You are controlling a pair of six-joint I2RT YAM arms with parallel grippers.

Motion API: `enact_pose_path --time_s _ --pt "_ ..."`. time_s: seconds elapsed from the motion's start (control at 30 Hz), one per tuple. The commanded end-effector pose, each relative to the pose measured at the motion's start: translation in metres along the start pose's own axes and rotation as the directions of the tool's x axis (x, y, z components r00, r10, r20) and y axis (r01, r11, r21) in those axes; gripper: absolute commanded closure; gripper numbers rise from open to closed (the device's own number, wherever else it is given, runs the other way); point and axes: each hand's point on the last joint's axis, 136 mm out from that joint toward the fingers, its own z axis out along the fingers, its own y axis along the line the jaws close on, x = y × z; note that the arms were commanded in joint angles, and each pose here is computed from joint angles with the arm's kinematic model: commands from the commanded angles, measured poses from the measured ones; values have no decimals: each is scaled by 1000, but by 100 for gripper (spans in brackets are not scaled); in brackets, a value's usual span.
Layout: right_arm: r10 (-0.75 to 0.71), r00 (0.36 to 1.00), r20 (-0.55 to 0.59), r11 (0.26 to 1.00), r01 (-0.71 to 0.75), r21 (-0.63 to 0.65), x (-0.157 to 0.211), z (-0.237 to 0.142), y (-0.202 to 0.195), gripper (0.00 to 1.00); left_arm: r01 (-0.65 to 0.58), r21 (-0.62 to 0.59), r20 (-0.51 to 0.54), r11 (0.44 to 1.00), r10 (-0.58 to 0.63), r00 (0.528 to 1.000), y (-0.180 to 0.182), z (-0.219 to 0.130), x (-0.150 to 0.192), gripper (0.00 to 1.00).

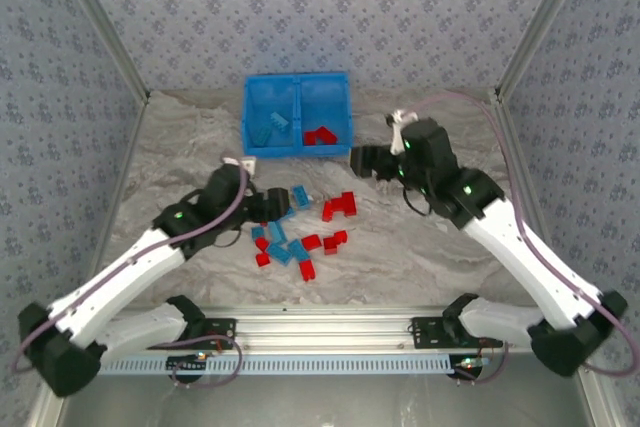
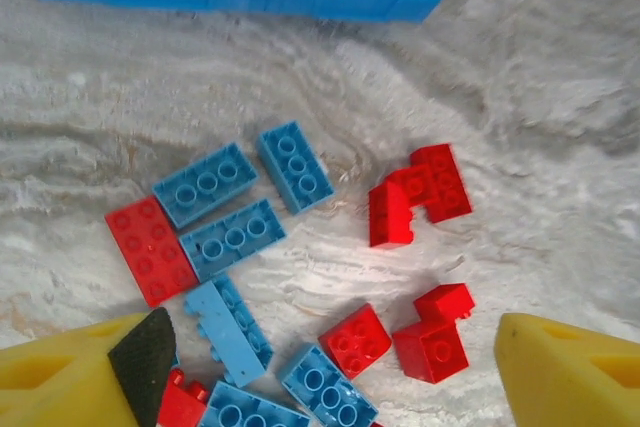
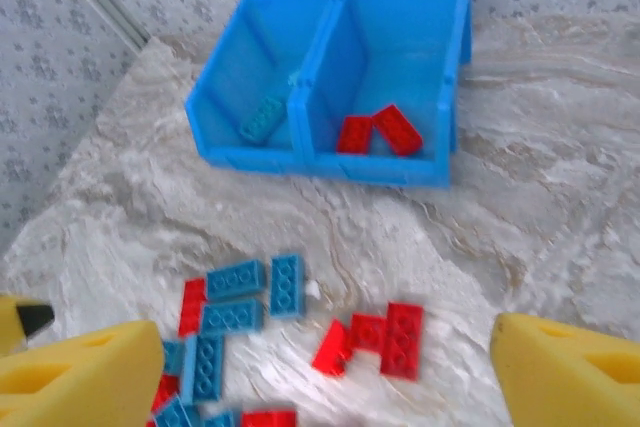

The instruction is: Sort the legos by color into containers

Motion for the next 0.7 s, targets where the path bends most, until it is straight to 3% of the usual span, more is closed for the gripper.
enact_pose_path --time_s 0.0,0.27,0.47,0.67 --pt "49 997 -54 998 -47 36 43 -13 -20 7 149 -161 99 976 -134 986 4 15 -28 21" --pt "99 992 -78 989 -90 114 85 -41 -52 1 167 -297 -48 940 -190 981 -12 103 -11 35" --pt "95 992 -85 988 -83 128 85 -43 -54 0 172 -395 -87 902 -224 971 -8 142 -5 40" --pt "90 992 -85 984 -76 160 85 -43 -60 0 157 -415 -120 896 -225 967 -5 169 7 42"
